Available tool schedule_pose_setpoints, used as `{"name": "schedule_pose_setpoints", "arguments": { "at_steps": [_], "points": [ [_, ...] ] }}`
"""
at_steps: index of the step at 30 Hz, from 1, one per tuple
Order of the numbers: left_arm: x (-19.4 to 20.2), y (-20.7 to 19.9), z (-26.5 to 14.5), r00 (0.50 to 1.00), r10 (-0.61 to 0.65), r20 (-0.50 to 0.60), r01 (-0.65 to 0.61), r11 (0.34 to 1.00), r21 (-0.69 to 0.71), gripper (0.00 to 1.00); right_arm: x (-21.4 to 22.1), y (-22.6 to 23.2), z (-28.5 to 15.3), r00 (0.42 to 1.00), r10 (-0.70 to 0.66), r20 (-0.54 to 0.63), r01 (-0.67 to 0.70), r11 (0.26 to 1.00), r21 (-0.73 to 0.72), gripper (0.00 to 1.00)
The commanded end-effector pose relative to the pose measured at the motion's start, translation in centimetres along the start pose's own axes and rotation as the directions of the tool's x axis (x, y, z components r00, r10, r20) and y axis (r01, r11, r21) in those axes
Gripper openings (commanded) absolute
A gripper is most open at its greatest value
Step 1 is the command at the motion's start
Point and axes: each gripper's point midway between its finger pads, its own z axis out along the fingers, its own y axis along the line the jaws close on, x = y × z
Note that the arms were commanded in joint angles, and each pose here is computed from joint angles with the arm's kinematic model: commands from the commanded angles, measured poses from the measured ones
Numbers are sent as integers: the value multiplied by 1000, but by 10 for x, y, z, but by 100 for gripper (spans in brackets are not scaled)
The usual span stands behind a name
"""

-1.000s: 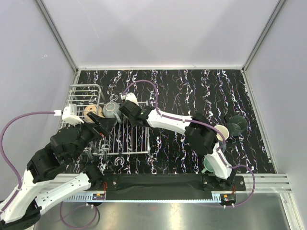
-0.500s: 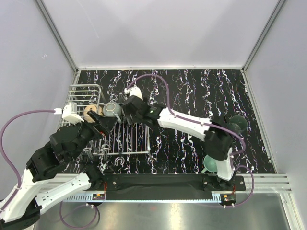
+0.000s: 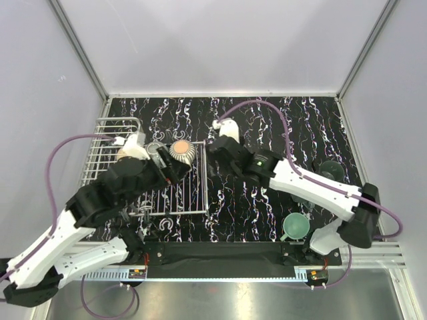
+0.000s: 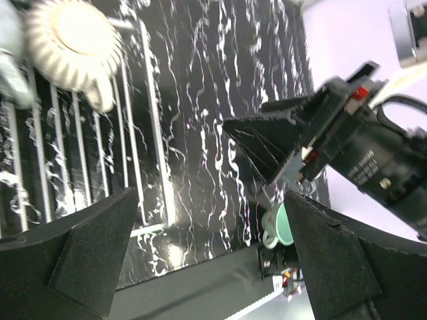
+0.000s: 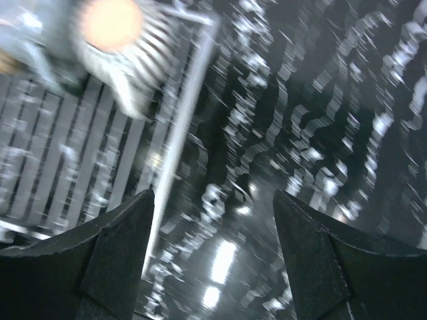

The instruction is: Load the cups into the dish rack

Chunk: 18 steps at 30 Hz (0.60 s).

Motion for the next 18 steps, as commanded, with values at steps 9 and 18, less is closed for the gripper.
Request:
{"name": "schedule_pose_setpoints", "arguments": {
  "at_steps": [9,18],
  "points": [
    [39,-70,33,990,45,-135,-26,990,135,94,52,-145,-50,985,170,15,-168,954,250,80],
    [76,-109,57,975,93,-203,-58,983,174,87,32,-230,-104,953,264,151,-304,830,467,79]
  ]
}}
